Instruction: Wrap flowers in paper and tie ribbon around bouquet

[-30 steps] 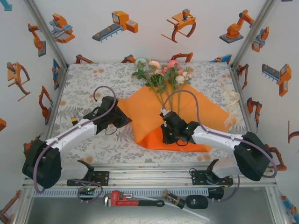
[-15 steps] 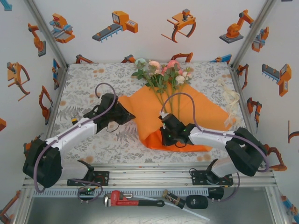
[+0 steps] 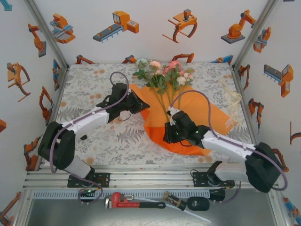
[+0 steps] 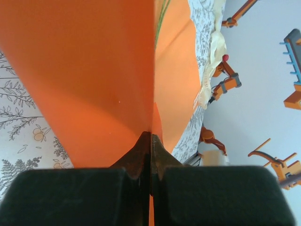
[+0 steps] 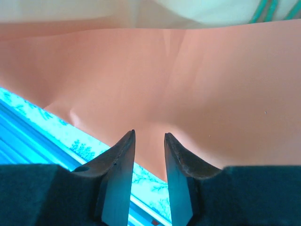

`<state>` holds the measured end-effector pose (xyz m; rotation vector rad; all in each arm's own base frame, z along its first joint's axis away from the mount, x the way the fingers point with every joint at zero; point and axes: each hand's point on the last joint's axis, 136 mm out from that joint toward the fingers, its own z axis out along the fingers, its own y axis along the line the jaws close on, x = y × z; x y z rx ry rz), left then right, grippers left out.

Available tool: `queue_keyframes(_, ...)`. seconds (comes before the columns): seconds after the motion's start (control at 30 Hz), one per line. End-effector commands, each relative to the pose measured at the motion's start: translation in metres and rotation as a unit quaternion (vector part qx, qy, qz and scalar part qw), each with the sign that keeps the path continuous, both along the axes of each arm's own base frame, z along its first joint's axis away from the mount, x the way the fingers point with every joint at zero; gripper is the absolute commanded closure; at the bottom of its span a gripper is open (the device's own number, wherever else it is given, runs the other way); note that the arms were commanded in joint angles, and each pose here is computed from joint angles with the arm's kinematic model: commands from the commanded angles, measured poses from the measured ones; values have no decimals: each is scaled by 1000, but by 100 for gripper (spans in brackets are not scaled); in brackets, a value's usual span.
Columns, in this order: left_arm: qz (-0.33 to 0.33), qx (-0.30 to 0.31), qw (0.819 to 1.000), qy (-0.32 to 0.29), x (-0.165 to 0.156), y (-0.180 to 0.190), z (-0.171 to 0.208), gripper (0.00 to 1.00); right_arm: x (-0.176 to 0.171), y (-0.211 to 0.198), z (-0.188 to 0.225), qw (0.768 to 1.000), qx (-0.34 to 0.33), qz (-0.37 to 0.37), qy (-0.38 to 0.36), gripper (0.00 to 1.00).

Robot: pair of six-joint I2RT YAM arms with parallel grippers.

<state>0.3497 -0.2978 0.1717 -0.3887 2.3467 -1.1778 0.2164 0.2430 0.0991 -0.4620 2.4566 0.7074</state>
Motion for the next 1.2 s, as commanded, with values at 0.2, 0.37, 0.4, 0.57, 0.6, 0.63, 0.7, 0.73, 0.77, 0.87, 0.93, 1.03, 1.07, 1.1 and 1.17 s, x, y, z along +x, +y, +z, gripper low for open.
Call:
queue_keyframes(0.2,-47,-41,997,-41,5,-39,31,93,-41,17,8,995,78,64,-9,28)
queue_keyframes(0.37,-56,-56,996,-36,2,-49,33,93,-28,17,-4,997,42,51,-27,39)
queue_keyframes(0.4,-53,-52,997,-36,1,-46,32,93,-29,17,-3,997,36,59,-30,43)
queue_keyframes(0.57,-63,-23,997,-47,-12,-33,22,93,-33,12,25,994,58,83,-51,47)
queue_keyframes(0.6,-67,-19,996,-49,-16,-30,20,93,-31,9,31,994,65,76,-53,46)
queue_keyframes(0.63,-68,-16,996,-48,-21,-27,16,93,-25,2,35,994,71,59,-53,47)
queue_keyframes(0.7,-68,-15,996,-47,-28,-21,10,93,-11,-15,35,996,69,10,-53,54)
queue_keyframes(0.73,-67,-16,997,-47,-31,-18,9,93,-3,-25,30,997,58,-19,-53,58)
queue_keyframes(0.77,-67,-17,997,-47,-34,-16,8,93,2,-31,26,997,46,-34,-54,63)
queue_keyframes(0.87,-67,-24,996,-52,-39,-13,12,93,9,-29,13,998,17,-28,-47,77)
queue_keyframes(0.93,-66,-29,996,-55,-41,-13,15,93,11,-19,6,999,9,-10,-29,79)
queue_keyframes(1.03,-60,-36,996,-57,-42,-10,18,93,15,-6,-10,1000,-2,11,-7,81)
queue_keyframes(1.07,-58,-38,996,-57,-43,-9,19,93,15,-1,-15,1000,-6,20,1,81)
queue_keyframes(1.1,-58,-41,996,-58,-44,-9,20,93,16,4,-19,1000,-10,28,6,81)
queue_keyframes(1.17,-60,-45,995,-61,-46,-9,22,93,12,14,-27,999,-12,46,19,81)
